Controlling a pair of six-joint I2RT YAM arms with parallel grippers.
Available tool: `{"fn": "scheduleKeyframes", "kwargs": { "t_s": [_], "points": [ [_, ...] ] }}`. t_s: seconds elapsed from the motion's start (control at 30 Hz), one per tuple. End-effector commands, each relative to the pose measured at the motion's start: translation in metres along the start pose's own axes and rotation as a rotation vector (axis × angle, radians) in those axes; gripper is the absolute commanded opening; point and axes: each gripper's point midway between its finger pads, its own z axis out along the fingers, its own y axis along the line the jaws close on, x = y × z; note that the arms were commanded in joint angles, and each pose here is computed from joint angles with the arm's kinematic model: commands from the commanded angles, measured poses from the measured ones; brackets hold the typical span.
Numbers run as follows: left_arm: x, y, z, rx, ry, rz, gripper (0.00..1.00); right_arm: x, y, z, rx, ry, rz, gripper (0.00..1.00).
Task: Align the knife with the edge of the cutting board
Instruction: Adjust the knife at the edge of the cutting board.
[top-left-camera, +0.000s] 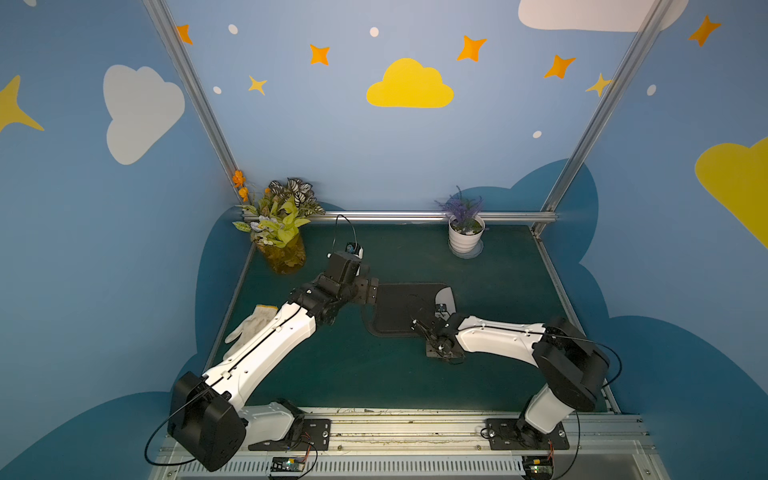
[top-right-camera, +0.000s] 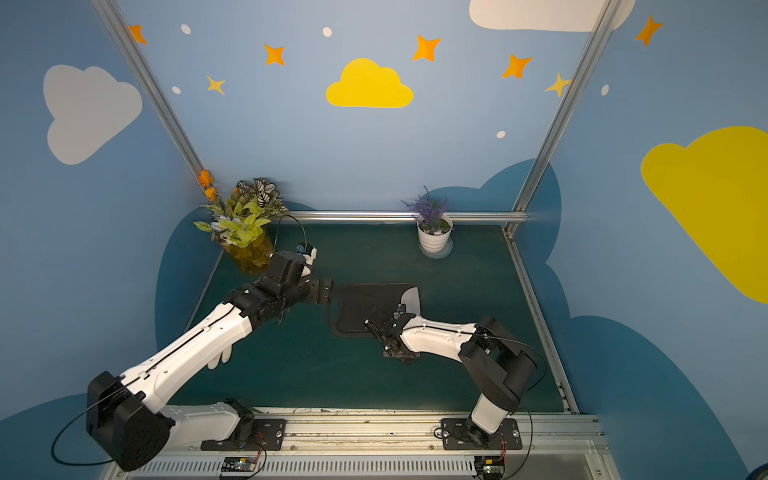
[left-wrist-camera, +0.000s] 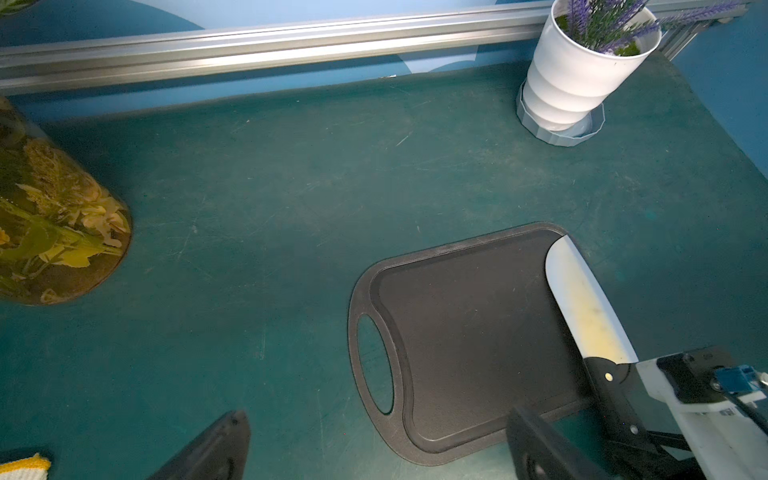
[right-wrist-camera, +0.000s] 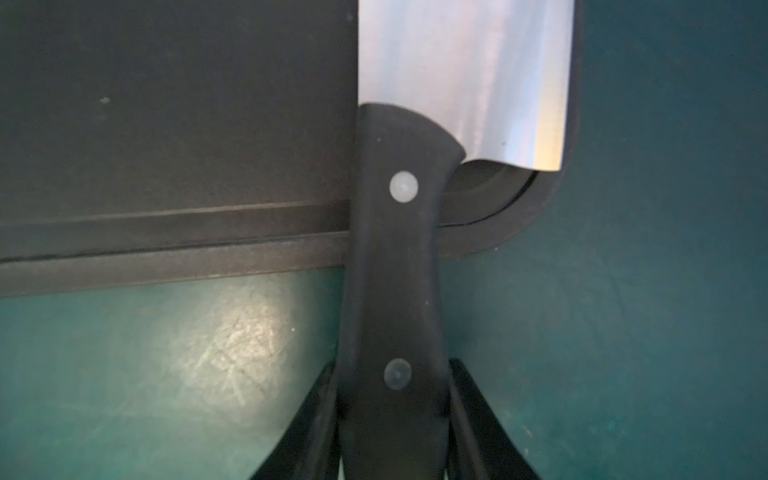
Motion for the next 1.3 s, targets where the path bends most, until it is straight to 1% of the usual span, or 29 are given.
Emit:
{"fn": "scheduleKeyframes", "kwargs": {
  "t_s": [0.0, 0.07, 0.1, 0.27, 0.63, 0.77, 0.97, 1.07, 1.27],
  "points": [
    [-0.0036, 0.0005, -0.0017, -0.008, -0.003, 0.011, 1.00, 0.0054, 0.0001, 0.0024, 0.005, 0.013, -0.002, 0.00],
    [-0.0036, 0.0007, -0.0014, -0.009, -0.003, 0.012, 1.00, 0.0057, 0.0000, 0.0030, 0.007, 0.014, -0.003, 0.00],
    [-0.0037, 0.0007, -0.0015, -0.009, -0.004, 0.011, 1.00, 0.0054, -0.0003, 0.0031, 0.008, 0.014, -0.003, 0.02],
    [-0.0031, 0.0007, -0.0010, -0.010, -0.001, 0.012, 1.00, 0.0052, -0.0032, 0.0035, 0.010, 0.013, 0.002, 0.15],
    [-0.0028, 0.0011, -0.0008, -0.012, 0.000, 0.013, 1.00, 0.0056, -0.0047, 0.0041, 0.005, 0.014, 0.002, 0.24],
    [-0.0022, 0.0010, 0.0000, -0.013, 0.002, 0.014, 1.00, 0.0051, -0.0049, 0.0042, 0.001, 0.013, 0.006, 0.25],
    [-0.0023, 0.0009, 0.0004, -0.014, 0.003, 0.016, 1.00, 0.0063, -0.0050, 0.0072, 0.002, 0.022, 0.004, 0.32],
    [-0.0026, 0.0011, 0.0002, -0.013, 0.003, 0.015, 1.00, 0.0068, -0.0051, 0.0085, 0.000, 0.025, 0.005, 0.33],
    [-0.0021, 0.0017, 0.0012, -0.018, 0.005, 0.017, 1.00, 0.0065, -0.0067, 0.0088, -0.004, 0.025, 0.006, 0.39]
  ]
}}
